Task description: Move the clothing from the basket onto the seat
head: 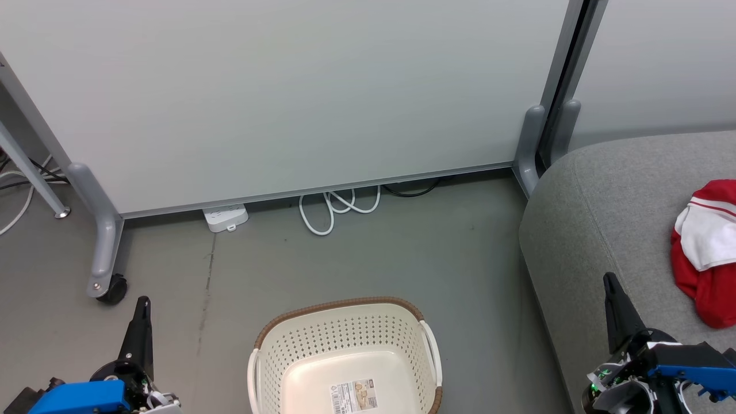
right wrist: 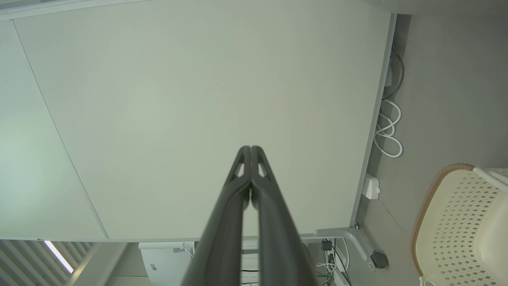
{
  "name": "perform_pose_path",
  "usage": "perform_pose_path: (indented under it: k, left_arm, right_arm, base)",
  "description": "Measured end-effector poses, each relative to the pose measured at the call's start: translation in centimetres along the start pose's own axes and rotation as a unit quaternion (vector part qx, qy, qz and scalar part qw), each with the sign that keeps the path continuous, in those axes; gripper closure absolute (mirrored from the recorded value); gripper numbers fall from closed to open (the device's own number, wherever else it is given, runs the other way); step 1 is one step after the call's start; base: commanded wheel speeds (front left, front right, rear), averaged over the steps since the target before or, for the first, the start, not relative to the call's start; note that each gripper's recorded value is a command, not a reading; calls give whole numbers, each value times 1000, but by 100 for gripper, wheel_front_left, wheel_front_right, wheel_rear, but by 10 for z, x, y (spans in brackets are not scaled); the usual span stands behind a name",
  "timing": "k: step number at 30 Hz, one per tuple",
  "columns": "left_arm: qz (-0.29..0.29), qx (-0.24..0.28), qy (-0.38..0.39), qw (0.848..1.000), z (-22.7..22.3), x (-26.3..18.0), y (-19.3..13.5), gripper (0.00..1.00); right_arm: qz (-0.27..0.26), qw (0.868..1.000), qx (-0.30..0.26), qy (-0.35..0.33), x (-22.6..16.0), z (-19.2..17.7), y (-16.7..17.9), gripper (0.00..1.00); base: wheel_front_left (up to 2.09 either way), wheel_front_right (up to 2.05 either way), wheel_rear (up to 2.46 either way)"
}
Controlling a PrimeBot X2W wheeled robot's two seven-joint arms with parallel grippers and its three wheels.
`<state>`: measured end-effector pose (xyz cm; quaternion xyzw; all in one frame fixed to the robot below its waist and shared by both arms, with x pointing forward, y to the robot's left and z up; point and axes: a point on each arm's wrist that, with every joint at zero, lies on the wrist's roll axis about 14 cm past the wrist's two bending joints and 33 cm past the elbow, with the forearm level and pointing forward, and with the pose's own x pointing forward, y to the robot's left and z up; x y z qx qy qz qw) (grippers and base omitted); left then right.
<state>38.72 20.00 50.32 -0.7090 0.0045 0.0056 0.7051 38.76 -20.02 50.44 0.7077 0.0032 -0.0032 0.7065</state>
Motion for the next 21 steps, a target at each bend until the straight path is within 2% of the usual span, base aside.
perform_pose_path:
  k: [21]
  left_arm:
    - [0, 0, 0, 1000, 0, 0, 0, 100]
  right_arm:
    - [0, 1000, 0, 0, 0, 0, 0, 100]
  base:
    - [0, 0, 0]
